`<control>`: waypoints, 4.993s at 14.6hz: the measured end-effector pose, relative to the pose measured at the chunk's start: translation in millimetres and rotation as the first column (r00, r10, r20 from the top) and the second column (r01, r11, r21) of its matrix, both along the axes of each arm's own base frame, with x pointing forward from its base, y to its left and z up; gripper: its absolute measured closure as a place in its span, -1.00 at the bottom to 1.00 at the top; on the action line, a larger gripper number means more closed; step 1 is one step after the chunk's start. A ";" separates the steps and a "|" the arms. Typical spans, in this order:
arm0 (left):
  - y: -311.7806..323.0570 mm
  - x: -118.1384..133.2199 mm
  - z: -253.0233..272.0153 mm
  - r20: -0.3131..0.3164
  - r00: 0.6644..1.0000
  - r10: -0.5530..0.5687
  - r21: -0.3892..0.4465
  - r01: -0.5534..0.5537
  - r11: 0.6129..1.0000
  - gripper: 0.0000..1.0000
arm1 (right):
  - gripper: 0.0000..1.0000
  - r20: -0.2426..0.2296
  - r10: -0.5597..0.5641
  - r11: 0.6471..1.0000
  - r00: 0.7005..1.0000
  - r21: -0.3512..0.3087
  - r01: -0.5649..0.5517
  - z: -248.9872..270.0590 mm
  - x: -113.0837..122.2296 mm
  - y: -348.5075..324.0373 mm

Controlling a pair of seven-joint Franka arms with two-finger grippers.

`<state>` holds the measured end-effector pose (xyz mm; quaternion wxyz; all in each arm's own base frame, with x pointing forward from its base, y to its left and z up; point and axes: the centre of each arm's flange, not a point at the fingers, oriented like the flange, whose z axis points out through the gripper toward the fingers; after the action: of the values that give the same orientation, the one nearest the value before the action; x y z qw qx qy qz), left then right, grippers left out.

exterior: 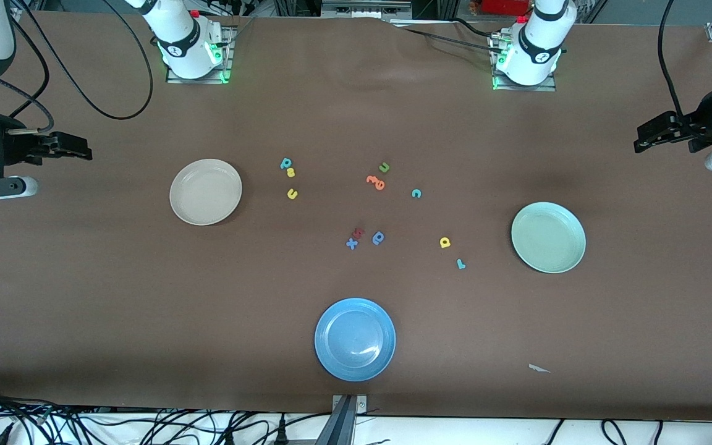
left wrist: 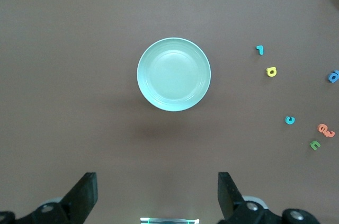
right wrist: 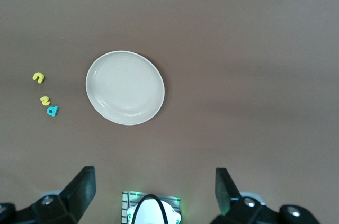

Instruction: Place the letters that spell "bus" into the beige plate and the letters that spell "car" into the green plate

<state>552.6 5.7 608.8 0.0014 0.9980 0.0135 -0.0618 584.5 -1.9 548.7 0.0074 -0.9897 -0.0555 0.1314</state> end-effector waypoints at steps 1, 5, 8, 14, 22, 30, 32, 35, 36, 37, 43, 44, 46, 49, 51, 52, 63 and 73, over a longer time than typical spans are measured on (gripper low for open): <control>0.0 0.0 0.0 0.000 1.000 0.000 0.000 0.000 1.000 -1.00 | -1.00 0.000 -0.001 1.000 1.000 0.000 0.001 0.0 0.0 -0.3; 0.1 0.0 0.0 0.000 1.000 0.000 0.000 0.000 1.000 -1.00 | -1.00 0.007 -0.010 1.000 1.000 0.001 0.010 0.3 0.9 -5.2; 0.1 0.0 0.0 0.000 1.000 0.000 0.000 0.000 1.000 -1.00 | -1.00 0.009 -0.011 1.000 1.000 0.002 0.011 1.3 0.7 -5.4; 0.2 0.0 -0.1 0.000 1.000 0.000 0.000 0.000 1.000 -1.00 | -1.00 0.028 -0.013 1.000 1.000 0.002 0.013 -1.2 4.3 -7.5; 0.1 1.9 -4.7 -0.009 1.000 0.000 0.000 0.000 1.000 -1.00 | -1.00 -0.041 -0.020 1.000 0.999 0.016 0.020 -65.4 28.6 -41.7; -32.4 25.4 -45.7 -0.035 0.999 -0.002 0.005 0.002 1.000 -1.00 | -1.00 0.023 0.056 0.998 0.998 0.036 -0.057 -32.6 31.8 -23.2; -57.4 38.8 -74.4 -0.049 0.999 0.010 -0.003 -0.010 1.000 -1.00 | -1.00 0.033 0.066 0.997 0.997 0.040 -0.067 -28.7 33.2 -9.9; -111.8 60.3 -141.8 -0.072 0.996 0.047 -0.020 -0.049 0.999 -1.00 | -1.00 0.034 0.004 0.998 0.999 0.058 -0.006 -27.5 33.9 30.9; -133.6 66.8 -168.7 -0.066 0.995 0.073 -0.026 -0.075 0.997 -1.00 | -1.00 0.029 -0.012 0.998 0.999 0.069 0.010 -29.3 34.1 40.4; -155.8 70.8 -196.2 -0.056 0.992 0.109 -0.033 -0.111 0.993 -1.00 | -1.00 0.025 -0.023 0.997 0.999 0.074 0.021 -31.2 34.6 44.4; -250.3 67.6 -324.1 -0.034 0.969 0.245 -0.051 -0.246 0.968 -1.00 | -1.00 -0.011 -0.011 0.996 1.000 0.087 0.012 -66.7 47.6 25.5; -257.3 67.9 -340.5 -0.028 0.965 0.259 -0.058 -0.261 0.964 -1.00 | -1.00 -0.002 -0.013 0.996 1.000 0.092 0.014 -68.7 50.0 26.1; -263.9 67.4 -374.5 -0.028 0.962 0.271 -0.056 -0.272 0.961 -1.00 | -1.00 0.037 -0.036 0.994 0.999 0.104 0.032 -70.4 54.9 47.9; -263.3 67.6 -396.5 -0.028 0.954 0.299 -0.045 -0.300 0.953 -1.00 | -1.00 0.074 -0.087 0.990 0.993 0.116 0.078 -88.5 52.3 112.1; -265.0 68.8 -406.6 -0.016 0.950 0.313 -0.055 -0.313 0.948 -1.00 | -1.00 0.091 -0.105 0.987 0.990 0.127 0.093 -109.1 39.9 156.7; -268.1 67.4 -412.6 -0.010 0.949 0.315 -0.049 -0.315 0.948 -1.00 | -1.00 0.113 -0.106 0.987 0.988 0.135 0.091 -121.1 30.1 175.4; -289.2 46.0 -442.1 0.021 0.949 0.316 0.037 -0.316 0.948 -0.72 | -1.00 0.180 -0.087 0.989 0.980 0.135 0.063 -281.6 -127.0 260.0; -290.4 47.0 -437.4 0.038 0.948 0.317 0.020 -0.318 0.948 0.03 | -0.98 0.247 -0.113 0.980 0.962 0.188 0.067 -366.1 -162.5 318.0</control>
<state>599.6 -284.7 171.4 -0.0013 0.9837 0.1746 -0.0437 421.9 316.1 182.6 0.0943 -0.9953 -0.0222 -0.0034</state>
